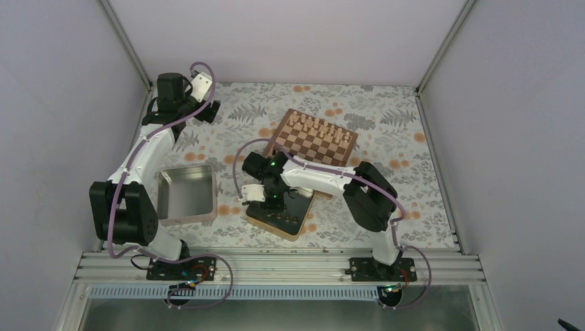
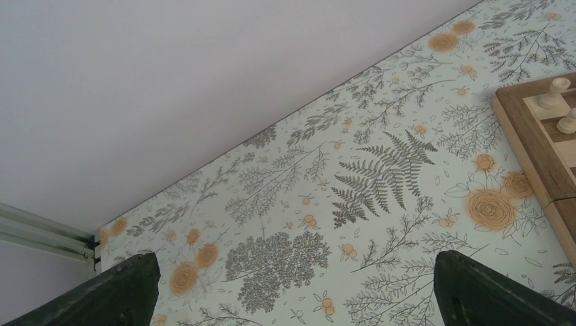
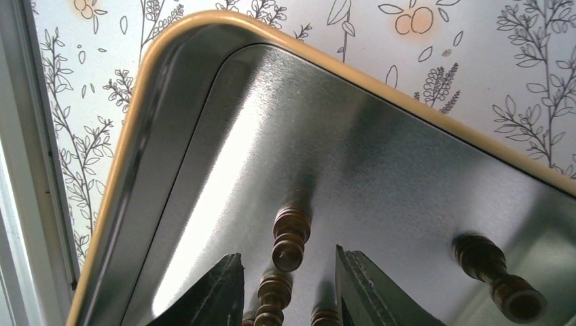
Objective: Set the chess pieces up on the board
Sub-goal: Pick up the chess piece from the storage box.
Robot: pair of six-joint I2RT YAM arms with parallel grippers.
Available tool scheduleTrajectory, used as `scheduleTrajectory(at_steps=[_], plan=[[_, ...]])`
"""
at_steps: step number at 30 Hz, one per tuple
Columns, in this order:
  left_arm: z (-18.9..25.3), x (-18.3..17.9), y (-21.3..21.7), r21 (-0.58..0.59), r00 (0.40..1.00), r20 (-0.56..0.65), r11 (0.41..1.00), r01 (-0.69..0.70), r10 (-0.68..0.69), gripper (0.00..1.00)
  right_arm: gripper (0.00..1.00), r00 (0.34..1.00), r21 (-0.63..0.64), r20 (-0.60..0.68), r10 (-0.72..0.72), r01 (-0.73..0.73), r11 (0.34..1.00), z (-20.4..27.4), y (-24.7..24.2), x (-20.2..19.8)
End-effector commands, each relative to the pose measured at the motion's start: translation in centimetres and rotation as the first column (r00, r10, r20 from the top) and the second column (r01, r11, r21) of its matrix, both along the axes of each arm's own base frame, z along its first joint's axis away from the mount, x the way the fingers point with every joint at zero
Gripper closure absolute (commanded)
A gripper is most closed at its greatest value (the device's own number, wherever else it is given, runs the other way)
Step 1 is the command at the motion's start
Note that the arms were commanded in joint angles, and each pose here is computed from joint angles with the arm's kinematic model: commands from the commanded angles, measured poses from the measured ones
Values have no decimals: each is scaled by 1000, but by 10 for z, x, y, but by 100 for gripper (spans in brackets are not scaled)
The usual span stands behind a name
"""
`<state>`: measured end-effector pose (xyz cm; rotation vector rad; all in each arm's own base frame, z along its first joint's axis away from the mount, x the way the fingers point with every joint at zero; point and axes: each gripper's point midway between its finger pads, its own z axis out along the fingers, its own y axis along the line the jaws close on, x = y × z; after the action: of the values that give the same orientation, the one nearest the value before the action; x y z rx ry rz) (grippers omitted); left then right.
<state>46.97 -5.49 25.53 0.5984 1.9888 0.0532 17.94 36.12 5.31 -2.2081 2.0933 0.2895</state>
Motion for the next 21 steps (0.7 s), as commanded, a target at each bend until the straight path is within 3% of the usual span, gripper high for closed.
scheduleTrajectory(at_steps=[1, 7, 12, 21], plan=[[16, -2, -2, -5, 999, 39, 1000, 8, -8, 0, 64, 1000, -10, -14, 6, -6, 1000, -12, 4, -2], [14, -2, -3, -8, 999, 34, 1000, 12, -12, 0, 66, 1000, -27, -14, 6, -7, 1000, -20, 2, -1], [15, -1, -3, -9, 999, 36, 1000, 12, -11, 0, 79, 1000, -17, 4, 4, -4, 1000, -18, 5, 2], [15, 0, -3, -9, 999, 36, 1000, 13, -13, 0, 87, 998, -6, 69, -15, 15, 1000, 5, 3, 12]])
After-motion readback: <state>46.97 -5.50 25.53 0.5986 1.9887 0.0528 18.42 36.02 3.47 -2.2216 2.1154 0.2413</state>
